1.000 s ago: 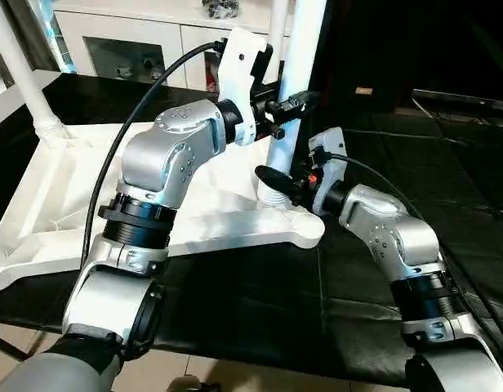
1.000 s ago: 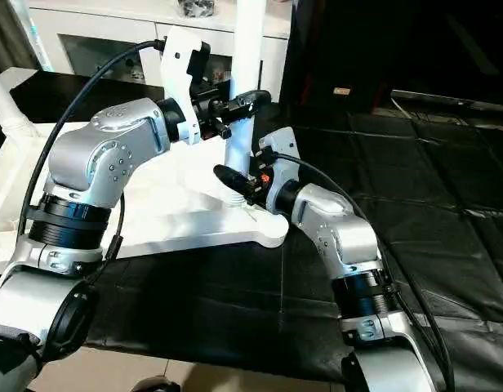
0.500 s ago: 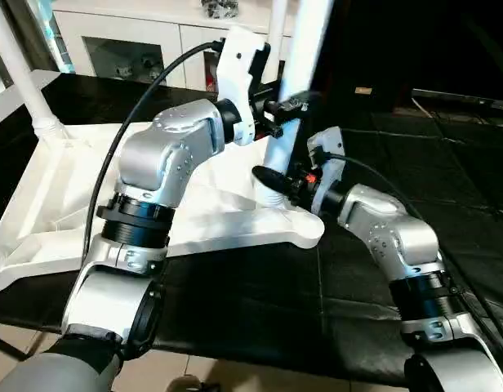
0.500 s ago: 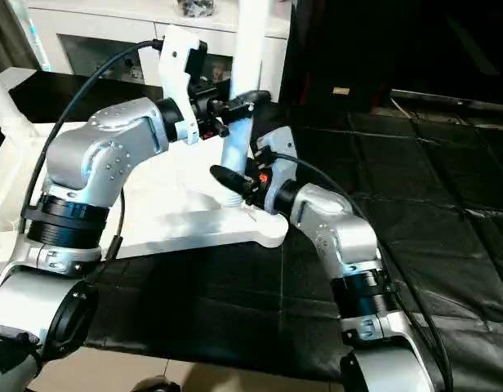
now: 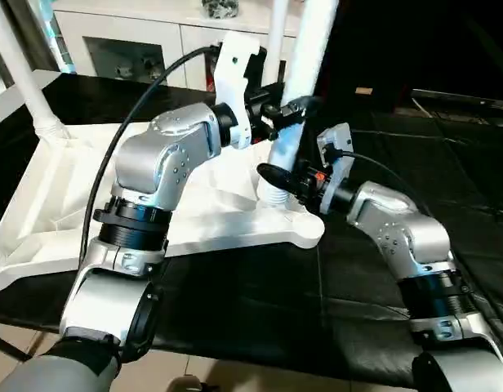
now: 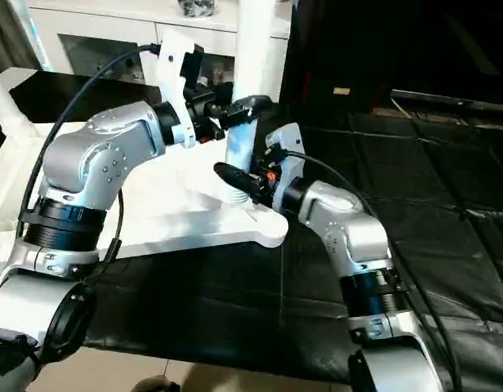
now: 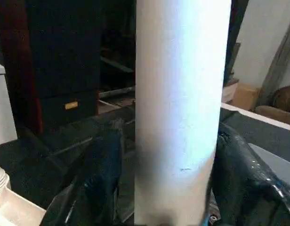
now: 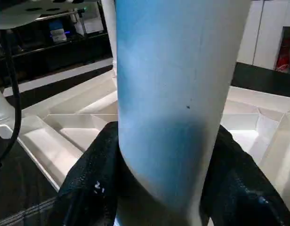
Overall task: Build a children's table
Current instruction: Insert table leg to table base
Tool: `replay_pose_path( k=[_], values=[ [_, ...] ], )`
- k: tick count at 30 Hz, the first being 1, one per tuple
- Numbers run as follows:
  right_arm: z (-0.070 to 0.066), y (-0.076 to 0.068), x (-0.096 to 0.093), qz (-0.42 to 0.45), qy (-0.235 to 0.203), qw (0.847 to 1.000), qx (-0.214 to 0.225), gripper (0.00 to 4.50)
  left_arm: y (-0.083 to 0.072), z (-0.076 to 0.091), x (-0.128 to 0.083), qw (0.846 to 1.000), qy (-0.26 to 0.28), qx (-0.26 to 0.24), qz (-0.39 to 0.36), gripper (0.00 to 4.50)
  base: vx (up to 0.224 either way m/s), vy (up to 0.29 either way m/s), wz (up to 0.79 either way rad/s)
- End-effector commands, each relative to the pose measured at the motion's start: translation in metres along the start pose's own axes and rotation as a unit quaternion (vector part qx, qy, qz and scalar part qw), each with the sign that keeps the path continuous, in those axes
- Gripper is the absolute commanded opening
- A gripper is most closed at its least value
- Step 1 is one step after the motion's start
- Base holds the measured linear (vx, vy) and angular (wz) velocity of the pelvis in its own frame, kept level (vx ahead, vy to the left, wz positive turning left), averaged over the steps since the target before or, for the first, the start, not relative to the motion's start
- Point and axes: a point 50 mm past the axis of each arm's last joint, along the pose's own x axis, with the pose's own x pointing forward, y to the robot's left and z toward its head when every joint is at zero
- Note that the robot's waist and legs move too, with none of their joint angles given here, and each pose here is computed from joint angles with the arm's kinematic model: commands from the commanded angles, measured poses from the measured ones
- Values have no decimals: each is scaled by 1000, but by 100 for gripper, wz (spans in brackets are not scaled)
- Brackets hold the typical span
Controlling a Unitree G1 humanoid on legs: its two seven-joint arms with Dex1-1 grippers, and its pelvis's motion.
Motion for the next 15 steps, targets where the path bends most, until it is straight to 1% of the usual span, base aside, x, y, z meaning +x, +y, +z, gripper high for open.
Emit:
replay_pose_path(
  k=[1, 4, 7, 8, 9, 10, 13, 14, 15],
  values=[
    [12, 4, 1, 11, -15, 1000, -23, 196, 5, 2, -1, 1000, -9, -1, 22, 239, 0, 0, 0],
    [12, 3, 1, 6, -14, 999, -30, 196, 5, 4, -1, 1000, -16, -9, 19, 203, 0, 0, 0],
    [12, 1, -1, 3, -8, 999, -33, 196, 3, 6, -2, 1000, -21, -14, 11, 190, 0, 0, 0],
    [12, 2, -1, 8, -6, 999, -32, 231, 3, 6, -2, 1000, -22, -16, 9, 186, 0, 0, 0],
    [12, 5, -2, 29, 3, 999, -33, 252, 2, 7, -2, 1000, -21, -12, 4, 186, 0, 0, 0],
    [12, 5, -2, 29, 3, 999, -33, 266, 2, 7, -2, 1000, -21, -11, 4, 185, 0, 0, 0],
    [13, 3, -3, 31, 2, 999, -31, 275, 1, 7, -3, 1000, -11, 6, -3, 184, 0, 0, 0],
    [14, 4, -3, 35, 2, 999, -33, 286, 0, 7, -3, 1000, -8, 11, -7, 184, 0, 0, 0],
    [17, 5, -6, 51, 0, 998, -35, 306, 0, 8, -3, 1000, -12, 8, -7, 184, 0, 0, 0]
  ],
)
